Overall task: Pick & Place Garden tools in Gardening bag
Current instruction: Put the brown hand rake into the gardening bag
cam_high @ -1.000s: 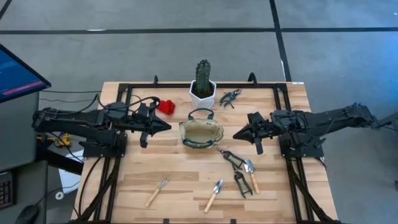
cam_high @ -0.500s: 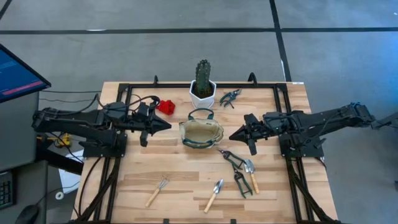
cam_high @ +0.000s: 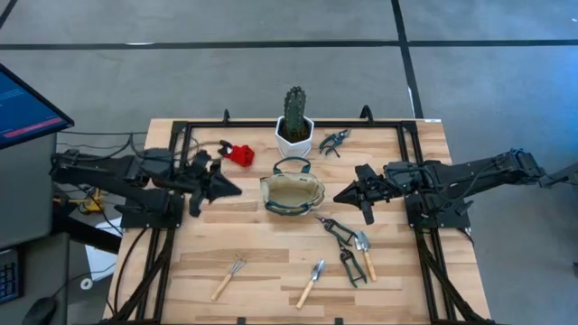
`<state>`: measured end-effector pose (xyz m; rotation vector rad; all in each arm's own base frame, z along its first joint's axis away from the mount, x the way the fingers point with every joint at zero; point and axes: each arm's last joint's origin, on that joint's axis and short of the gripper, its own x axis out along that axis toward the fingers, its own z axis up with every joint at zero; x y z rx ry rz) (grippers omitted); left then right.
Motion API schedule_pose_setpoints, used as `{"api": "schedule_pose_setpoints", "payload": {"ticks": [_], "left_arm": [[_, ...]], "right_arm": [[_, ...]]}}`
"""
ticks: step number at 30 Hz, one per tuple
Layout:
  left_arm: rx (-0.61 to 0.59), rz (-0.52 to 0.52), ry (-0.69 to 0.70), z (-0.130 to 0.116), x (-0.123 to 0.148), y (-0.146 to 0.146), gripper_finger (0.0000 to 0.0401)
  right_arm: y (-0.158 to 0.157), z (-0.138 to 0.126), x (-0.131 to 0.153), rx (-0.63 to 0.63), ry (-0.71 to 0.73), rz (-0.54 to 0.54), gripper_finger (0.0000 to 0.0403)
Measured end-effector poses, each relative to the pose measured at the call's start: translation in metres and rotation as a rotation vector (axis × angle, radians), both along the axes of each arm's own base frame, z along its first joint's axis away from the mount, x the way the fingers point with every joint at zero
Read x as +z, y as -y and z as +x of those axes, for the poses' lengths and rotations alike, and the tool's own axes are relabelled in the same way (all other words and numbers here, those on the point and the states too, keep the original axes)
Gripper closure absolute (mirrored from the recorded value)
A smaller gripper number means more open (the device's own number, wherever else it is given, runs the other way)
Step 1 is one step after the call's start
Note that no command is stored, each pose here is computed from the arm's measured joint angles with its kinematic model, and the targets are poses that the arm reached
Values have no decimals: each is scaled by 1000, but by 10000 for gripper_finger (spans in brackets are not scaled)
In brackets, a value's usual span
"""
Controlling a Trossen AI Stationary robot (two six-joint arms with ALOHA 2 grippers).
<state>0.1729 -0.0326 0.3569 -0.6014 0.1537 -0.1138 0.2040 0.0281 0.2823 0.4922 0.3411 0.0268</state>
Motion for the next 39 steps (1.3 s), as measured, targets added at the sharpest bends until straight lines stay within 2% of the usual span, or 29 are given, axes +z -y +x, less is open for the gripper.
{"api": "schedule_pose_setpoints", "payload": {"ticks": [3, 10, 15, 21, 25, 32, 39], "left_arm": [[-32, -60, -123, 4, -3, 17, 400], [-127, -152, -310, 20, -4, 57, 400], [-173, -265, -516, 18, -16, 77, 400], [-67, -379, -759, 3, -37, 101, 400], [19, -448, -806, 4, -48, 118, 400], [198, -479, -883, 23, -80, 137, 400], [216, -519, -1148, 35, -120, 160, 400]], "right_arm": [[0, 0, 0, 0, -1, 0, 403], [4, 0, 0, -19, -4, -1, 403], [9, 1, 0, -44, -4, -1, 403], [12, 1, 0, -59, -4, -1, 403], [12, 1, -1, -56, -7, -6, 403], [12, -2, -8, -54, -83, -19, 403], [8, -7, -17, -32, -191, -31, 403]]}}
